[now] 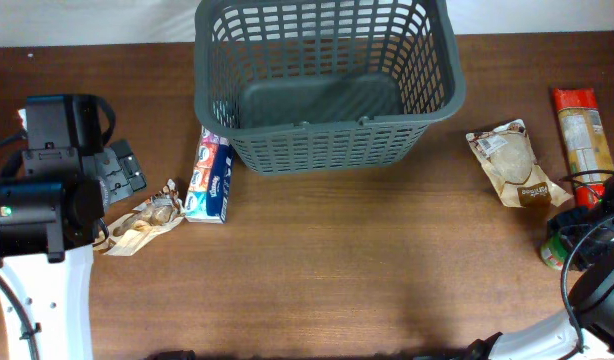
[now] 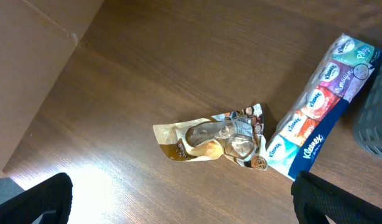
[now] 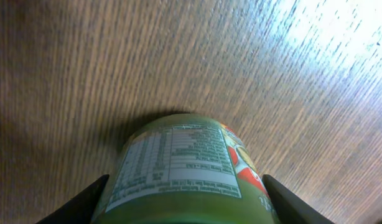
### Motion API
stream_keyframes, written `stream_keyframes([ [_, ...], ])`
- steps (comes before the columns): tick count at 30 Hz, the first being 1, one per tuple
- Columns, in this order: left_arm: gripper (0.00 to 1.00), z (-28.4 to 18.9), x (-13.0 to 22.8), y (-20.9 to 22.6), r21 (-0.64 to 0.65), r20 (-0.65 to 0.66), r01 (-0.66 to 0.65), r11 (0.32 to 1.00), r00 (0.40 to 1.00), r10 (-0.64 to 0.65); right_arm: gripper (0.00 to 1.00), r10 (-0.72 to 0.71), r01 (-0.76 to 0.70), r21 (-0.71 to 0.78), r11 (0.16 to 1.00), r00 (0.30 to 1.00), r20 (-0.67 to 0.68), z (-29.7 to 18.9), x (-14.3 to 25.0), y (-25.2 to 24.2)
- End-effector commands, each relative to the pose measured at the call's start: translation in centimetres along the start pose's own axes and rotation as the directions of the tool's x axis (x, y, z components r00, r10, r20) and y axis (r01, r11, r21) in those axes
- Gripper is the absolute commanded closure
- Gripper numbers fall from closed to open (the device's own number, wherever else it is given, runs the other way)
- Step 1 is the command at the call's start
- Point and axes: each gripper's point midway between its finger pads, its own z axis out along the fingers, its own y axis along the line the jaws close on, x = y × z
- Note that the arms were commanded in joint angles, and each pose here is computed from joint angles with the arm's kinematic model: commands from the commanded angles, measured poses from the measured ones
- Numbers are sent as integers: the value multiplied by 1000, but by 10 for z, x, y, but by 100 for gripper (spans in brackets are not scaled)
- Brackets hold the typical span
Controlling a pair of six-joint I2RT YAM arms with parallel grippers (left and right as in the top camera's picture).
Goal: Pack container
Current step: 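Close the right gripper on the jar and lift it, then carry the jar with the right gripper over the basket and lower it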
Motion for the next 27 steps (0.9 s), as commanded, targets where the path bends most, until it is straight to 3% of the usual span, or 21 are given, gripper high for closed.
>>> stream_keyframes([
  [1,1,0,0,1,0,-3,-1,1000,1000,1,96,-3,3,22,1000,1000,-14,3,4,-3],
  [8,1,0,-2,0,3,5,4,1000,1000,-4,96,-88,88,-65,994,996,6,-36,-9,14],
  [12,1,0,-6,-1,7,19,10,1000,1000,-10,96,-101,112,-152,982,992,74,-95,-24,27],
  [16,1,0,-7,-1,9,23,12,1000,1000,-12,96,-194,246,-333,910,964,183,-171,-25,56],
  [22,1,0,-7,-1,9,23,12,1000,1000,-12,96,-305,509,-486,710,845,440,-301,16,102],
  [27,1,0,-7,-1,8,22,11,1000,1000,-11,96,-346,789,-502,353,609,714,-418,109,149],
])
